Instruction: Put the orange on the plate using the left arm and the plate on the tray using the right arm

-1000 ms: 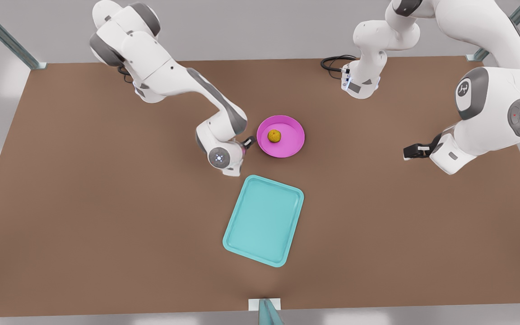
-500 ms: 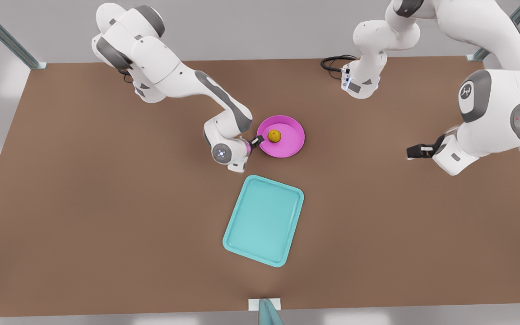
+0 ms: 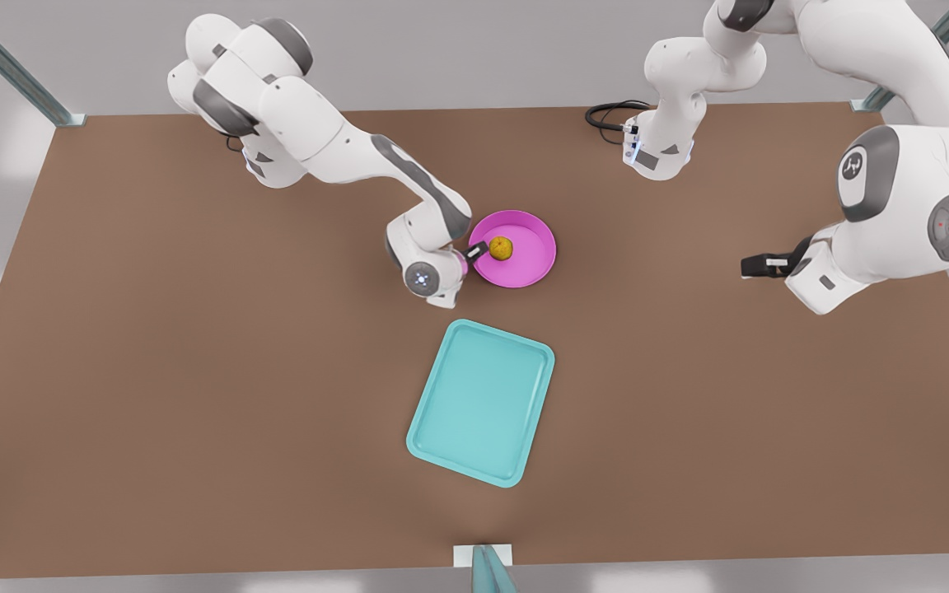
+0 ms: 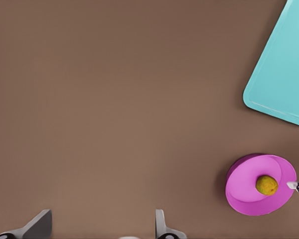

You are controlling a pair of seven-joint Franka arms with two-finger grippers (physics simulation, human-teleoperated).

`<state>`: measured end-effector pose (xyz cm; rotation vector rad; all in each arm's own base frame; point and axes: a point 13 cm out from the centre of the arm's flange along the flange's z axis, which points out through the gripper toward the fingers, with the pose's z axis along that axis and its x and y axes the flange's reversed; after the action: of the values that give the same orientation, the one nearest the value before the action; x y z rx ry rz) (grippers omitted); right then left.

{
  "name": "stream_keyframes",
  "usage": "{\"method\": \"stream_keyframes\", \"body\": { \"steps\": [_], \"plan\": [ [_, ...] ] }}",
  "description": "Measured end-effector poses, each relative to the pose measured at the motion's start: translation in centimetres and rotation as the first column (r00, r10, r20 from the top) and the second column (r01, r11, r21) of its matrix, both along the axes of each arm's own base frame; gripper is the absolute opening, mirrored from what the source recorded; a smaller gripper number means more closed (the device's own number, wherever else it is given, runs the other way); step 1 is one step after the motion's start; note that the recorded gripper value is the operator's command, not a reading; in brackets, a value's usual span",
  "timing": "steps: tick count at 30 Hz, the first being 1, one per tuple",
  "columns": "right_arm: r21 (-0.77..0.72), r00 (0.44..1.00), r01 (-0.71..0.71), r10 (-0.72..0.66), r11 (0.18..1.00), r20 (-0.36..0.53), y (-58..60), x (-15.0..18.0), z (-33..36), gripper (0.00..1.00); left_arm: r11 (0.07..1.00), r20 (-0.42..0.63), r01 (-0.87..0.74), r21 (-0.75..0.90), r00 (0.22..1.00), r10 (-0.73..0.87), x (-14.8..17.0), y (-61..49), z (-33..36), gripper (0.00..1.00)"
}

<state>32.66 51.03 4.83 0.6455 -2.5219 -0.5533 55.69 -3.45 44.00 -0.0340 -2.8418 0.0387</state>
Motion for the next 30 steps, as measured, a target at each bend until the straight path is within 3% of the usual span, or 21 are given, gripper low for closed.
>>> {"method": "stream_keyframes", "body": {
  "steps": [1,2,3,8,11,15,21,26,30],
  "plan": [
    [-0.001,1.000,0.000,0.000,1.000,-0.001,0.1,-0.1,-0.1,1.00,1.000,0.000,0.005,0.002,1.000,-0.005,0.0,-0.2,0.0,1.00],
    [-0.001,1.000,0.000,0.000,1.000,-0.002,0.2,-0.1,-0.2,0.83,1.000,0.001,0.010,0.004,1.000,-0.010,0.1,-0.5,0.0,1.00],
    [0.000,1.000,0.002,-0.002,1.000,-0.004,0.2,-0.1,-0.2,0.72,1.000,-0.003,0.013,0.007,1.000,-0.013,0.2,-0.6,-0.3,1.00],
    [-0.005,1.000,-0.002,0.002,1.000,-0.013,0.5,-0.6,-0.7,0.62,1.000,-0.014,0.019,0.013,1.000,-0.018,0.5,-0.7,-1.4,1.00],
    [-0.005,1.000,-0.013,0.013,1.000,-0.017,1.2,-1.3,-0.9,0.51,0.999,-0.025,0.030,0.014,0.999,-0.030,0.3,-1.3,-1.7,1.00],
    [-0.003,1.000,-0.013,0.013,1.000,-0.017,1.5,-1.4,-0.8,0.47,0.999,0.000,0.029,0.014,1.000,-0.029,-0.1,-1.2,-0.2,1.00],
    [0.005,1.000,-0.013,0.013,1.000,-0.021,1.8,-0.9,0.0,0.21,1.000,0.031,0.003,0.021,1.000,-0.004,0.5,0.6,0.5,1.00],
    [0.017,0.999,-0.026,0.026,1.000,-0.024,1.8,-0.9,0.3,0.21,1.000,0.035,0.007,0.017,0.999,-0.008,0.6,0.5,0.6,1.00],
    [0.059,1.000,-0.021,0.020,0.998,0.005,2.8,1.6,2.3,0.21,1.000,0.030,0.006,0.020,1.000,-0.007,0.7,0.6,0.2,1.00]
  ]
}}
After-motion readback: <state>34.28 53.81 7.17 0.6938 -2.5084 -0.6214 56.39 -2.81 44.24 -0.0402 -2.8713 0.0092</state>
